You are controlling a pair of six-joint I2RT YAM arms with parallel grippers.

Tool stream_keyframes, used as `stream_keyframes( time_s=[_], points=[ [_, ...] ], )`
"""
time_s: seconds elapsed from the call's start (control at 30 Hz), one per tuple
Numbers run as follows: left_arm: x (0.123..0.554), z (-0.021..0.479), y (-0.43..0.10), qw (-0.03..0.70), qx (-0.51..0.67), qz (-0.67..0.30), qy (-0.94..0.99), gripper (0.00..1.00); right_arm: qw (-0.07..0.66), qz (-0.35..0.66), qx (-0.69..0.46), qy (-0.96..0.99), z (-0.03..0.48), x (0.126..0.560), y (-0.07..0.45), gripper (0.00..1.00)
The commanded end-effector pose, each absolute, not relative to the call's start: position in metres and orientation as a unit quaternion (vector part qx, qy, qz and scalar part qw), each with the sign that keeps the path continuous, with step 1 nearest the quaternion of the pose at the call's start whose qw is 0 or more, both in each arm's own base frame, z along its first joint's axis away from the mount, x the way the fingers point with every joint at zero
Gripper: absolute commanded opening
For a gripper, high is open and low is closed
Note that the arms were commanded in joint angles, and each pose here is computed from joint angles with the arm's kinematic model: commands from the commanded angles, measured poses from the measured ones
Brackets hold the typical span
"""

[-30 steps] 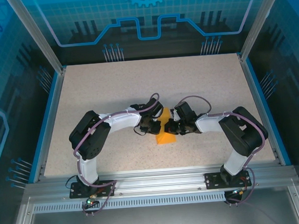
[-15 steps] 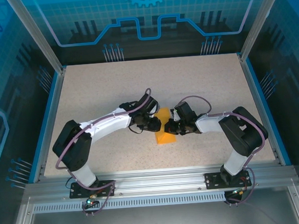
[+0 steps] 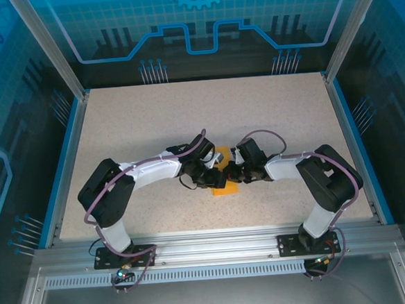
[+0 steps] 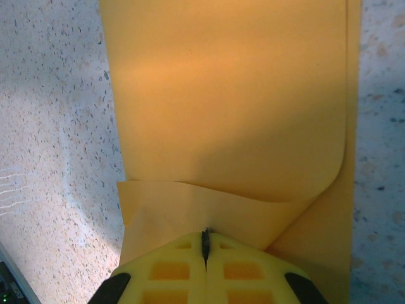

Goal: Fold a paper plane with a square sheet of paper (fold left side to right side)
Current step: Fold the triangle a second time at the center of the table.

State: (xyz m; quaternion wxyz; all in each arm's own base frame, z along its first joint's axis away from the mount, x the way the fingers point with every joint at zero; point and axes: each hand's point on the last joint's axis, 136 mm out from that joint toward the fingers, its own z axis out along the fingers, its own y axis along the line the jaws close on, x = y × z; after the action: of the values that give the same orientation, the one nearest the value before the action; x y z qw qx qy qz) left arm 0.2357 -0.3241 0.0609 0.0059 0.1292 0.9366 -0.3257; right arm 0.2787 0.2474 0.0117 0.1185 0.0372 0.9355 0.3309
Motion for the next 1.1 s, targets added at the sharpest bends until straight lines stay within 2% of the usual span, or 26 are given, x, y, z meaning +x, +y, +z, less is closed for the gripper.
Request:
stream_keyframes(
  time_s=[0.0, 0.37, 1.07],
  points=[
    [0.233, 0.058, -0.330, -0.014, 0.124, -0.344, 0.931, 0.33, 0.083, 0.299, 0.047, 0.949, -0.011, 0.264, 0.238, 0.02],
    [0.233, 0.029, -0.315, -0.024, 0.118, -0.293, 0.948, 0.33, 0.081, 0.295, 0.045, 0.951, -0.012, 0.264, 0.237, 0.02],
    [0.229, 0.009, -0.296, -0.023, 0.106, -0.247, 0.963, 0.32, 0.077, 0.286, 0.045, 0.954, -0.014, 0.263, 0.234, 0.02]
  ],
)
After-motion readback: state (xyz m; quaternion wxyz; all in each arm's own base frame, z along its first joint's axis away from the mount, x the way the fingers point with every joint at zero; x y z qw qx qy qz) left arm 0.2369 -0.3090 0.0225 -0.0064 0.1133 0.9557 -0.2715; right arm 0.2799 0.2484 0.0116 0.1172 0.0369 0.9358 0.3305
